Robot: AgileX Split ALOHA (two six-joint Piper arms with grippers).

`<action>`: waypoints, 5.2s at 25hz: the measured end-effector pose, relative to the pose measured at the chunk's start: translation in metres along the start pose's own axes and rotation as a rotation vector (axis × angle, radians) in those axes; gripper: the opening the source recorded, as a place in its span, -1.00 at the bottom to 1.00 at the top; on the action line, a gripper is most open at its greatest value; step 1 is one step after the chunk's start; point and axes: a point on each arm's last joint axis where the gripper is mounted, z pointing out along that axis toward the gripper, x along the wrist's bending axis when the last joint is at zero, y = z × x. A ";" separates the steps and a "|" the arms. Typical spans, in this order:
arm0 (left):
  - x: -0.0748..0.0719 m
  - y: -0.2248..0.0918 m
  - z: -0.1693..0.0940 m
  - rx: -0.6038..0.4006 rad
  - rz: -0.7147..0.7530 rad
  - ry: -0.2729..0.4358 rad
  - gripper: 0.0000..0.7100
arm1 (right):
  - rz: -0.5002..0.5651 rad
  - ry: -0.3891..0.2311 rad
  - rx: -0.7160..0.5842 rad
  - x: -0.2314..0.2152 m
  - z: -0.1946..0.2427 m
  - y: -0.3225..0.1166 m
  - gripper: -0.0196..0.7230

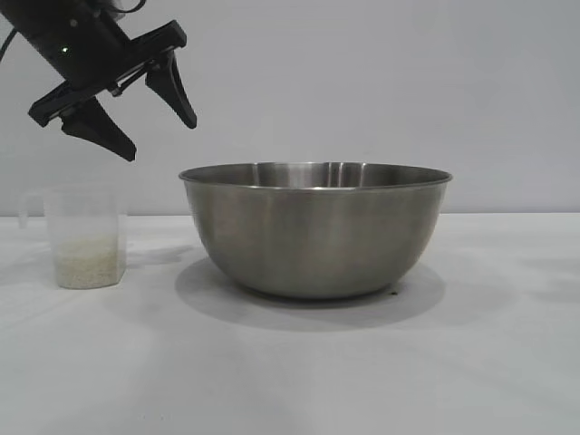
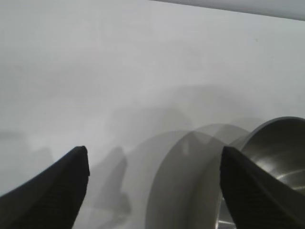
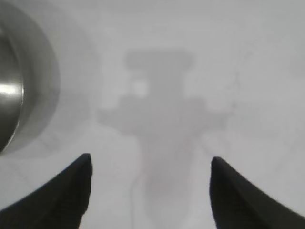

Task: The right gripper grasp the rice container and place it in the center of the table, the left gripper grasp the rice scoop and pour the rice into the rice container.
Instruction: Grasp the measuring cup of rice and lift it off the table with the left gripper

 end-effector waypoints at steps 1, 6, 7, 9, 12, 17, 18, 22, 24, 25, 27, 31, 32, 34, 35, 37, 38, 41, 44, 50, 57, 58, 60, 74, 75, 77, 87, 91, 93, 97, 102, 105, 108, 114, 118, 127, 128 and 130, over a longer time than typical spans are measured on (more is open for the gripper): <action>0.000 0.000 0.000 0.000 0.000 0.000 0.41 | -0.001 0.000 -0.024 0.000 -0.005 -0.013 0.37; 0.000 0.000 0.000 0.000 0.010 0.000 0.41 | -0.002 -0.001 -0.114 0.000 -0.009 -0.077 0.37; 0.000 0.000 0.000 0.000 0.018 0.000 0.41 | -0.003 -0.001 -0.139 0.000 -0.009 -0.090 0.37; 0.000 0.000 0.000 0.000 0.034 0.000 0.41 | -0.005 -0.001 -0.188 0.000 -0.008 -0.113 0.37; 0.000 0.000 0.000 0.000 0.038 0.000 0.41 | -0.010 -0.007 -0.275 0.000 -0.006 -0.145 0.37; 0.000 0.000 0.000 0.000 0.042 0.000 0.41 | -0.016 -0.009 -0.476 0.000 -0.001 -0.184 0.27; 0.000 0.000 0.000 0.000 0.042 0.000 0.41 | -0.017 -0.009 -0.514 0.000 -0.002 -0.191 0.27; 0.000 0.000 0.000 0.000 0.044 0.000 0.41 | -0.022 -0.009 -0.661 0.000 -0.008 -0.211 0.27; 0.000 0.000 0.000 0.000 0.044 0.000 0.41 | -0.024 -0.010 -0.702 0.000 -0.009 -0.217 0.27; 0.000 0.000 0.000 0.000 0.044 0.000 0.41 | -0.024 -0.012 -0.705 0.000 -0.009 -0.217 0.27; 0.000 0.000 0.000 0.000 0.044 0.000 0.41 | -0.024 -0.012 -0.709 0.000 -0.010 -0.218 0.27; 0.000 0.000 0.001 0.002 0.056 0.001 0.41 | -0.024 -0.012 -0.709 0.000 -0.010 -0.218 0.27; 0.000 0.000 0.001 0.002 0.065 0.001 0.41 | -0.024 -0.012 -0.709 0.000 -0.010 -0.218 0.14; 0.000 0.000 0.001 0.002 0.081 0.001 0.41 | -0.024 -0.012 -0.709 0.000 -0.010 -0.218 0.12; 0.000 0.000 0.000 0.003 0.091 0.000 0.41 | -0.024 -0.012 -0.709 0.000 -0.010 -0.218 0.12; -0.002 0.002 -0.006 0.005 0.126 -0.005 0.41 | -0.024 -0.014 -0.709 0.000 -0.010 -0.218 -0.06; -0.004 0.004 -0.012 0.005 0.145 -0.010 0.41 | -0.024 -0.014 -0.709 0.000 -0.010 -0.218 -0.02; -0.011 0.014 -0.038 -0.011 0.183 -0.042 0.41 | -0.024 -0.014 -0.709 0.000 -0.010 -0.218 -0.16; -0.022 0.022 -0.068 -0.022 0.215 -0.069 0.41 | -0.024 -0.014 -0.709 0.000 -0.010 -0.218 -0.17; -0.039 0.017 -0.122 0.073 0.325 -0.032 0.41 | -0.024 -0.014 -0.709 0.000 -0.010 -0.218 -0.32; -0.031 0.004 -0.169 0.228 0.296 0.204 0.41 | -0.024 -0.014 -0.709 0.000 -0.010 -0.218 -0.32; -0.031 0.002 -0.174 0.243 0.292 0.222 0.41 | -0.024 -0.014 -0.709 0.000 -0.010 -0.218 -0.32; -0.032 -0.001 -0.184 0.268 0.291 0.243 0.41 | -0.024 -0.014 -0.709 0.000 -0.010 -0.218 -0.32; -0.015 -0.077 -0.203 0.163 0.262 0.266 0.41 | -0.024 -0.014 -0.709 0.000 -0.010 -0.218 -0.32; -0.014 -0.080 -0.203 0.122 0.263 0.266 0.41 | -0.024 -0.014 -0.709 0.000 -0.010 -0.218 -0.32; -0.009 -0.092 -0.201 0.075 0.251 0.263 0.41 | -0.024 -0.014 -0.709 0.000 -0.010 -0.218 -0.32; 0.020 -0.146 -0.185 -0.178 0.141 0.284 0.41 | -0.024 -0.014 -0.709 0.000 -0.010 -0.218 -0.32; 0.033 -0.164 -0.180 -0.276 0.127 0.325 0.41 | -0.024 -0.014 -0.709 0.000 -0.010 -0.218 -0.32; 0.035 -0.171 -0.179 -0.322 0.146 0.329 0.41 | -0.024 -0.014 -0.709 0.000 -0.010 -0.218 -0.32; 0.035 -0.192 -0.175 -0.369 0.216 0.309 0.14 | -0.024 -0.014 -0.709 0.000 -0.010 -0.218 -0.32; 0.036 -0.203 -0.175 -0.442 0.294 0.300 -0.39 | -0.024 -0.014 -0.709 0.000 -0.010 -0.218 -0.32; 0.037 -0.202 -0.172 -0.462 0.313 0.299 -0.35 | -0.024 -0.014 -0.709 0.000 -0.010 -0.218 -0.32; 0.035 -0.202 -0.162 -0.457 0.364 0.265 -0.35 | -0.024 -0.014 -0.709 0.000 -0.010 -0.218 -0.32; 0.036 -0.203 -0.133 -0.491 0.451 0.195 -0.35 | -0.024 -0.014 -0.709 0.000 -0.010 -0.218 -0.32; 0.047 -0.217 -0.112 -0.403 0.443 0.202 -0.35 | -0.024 -0.014 -0.709 0.000 -0.010 -0.218 -0.32; 0.055 -0.221 -0.089 -0.327 0.393 0.210 -0.35 | -0.024 -0.014 -0.709 0.000 -0.010 -0.218 -0.32; 0.055 -0.219 -0.088 -0.333 0.393 0.209 -0.35 | -0.024 -0.014 -0.709 0.000 -0.010 -0.218 -0.32; 0.055 -0.216 -0.087 -0.346 0.389 0.215 -0.35 | -0.024 -0.014 -0.709 0.000 -0.010 -0.218 -0.32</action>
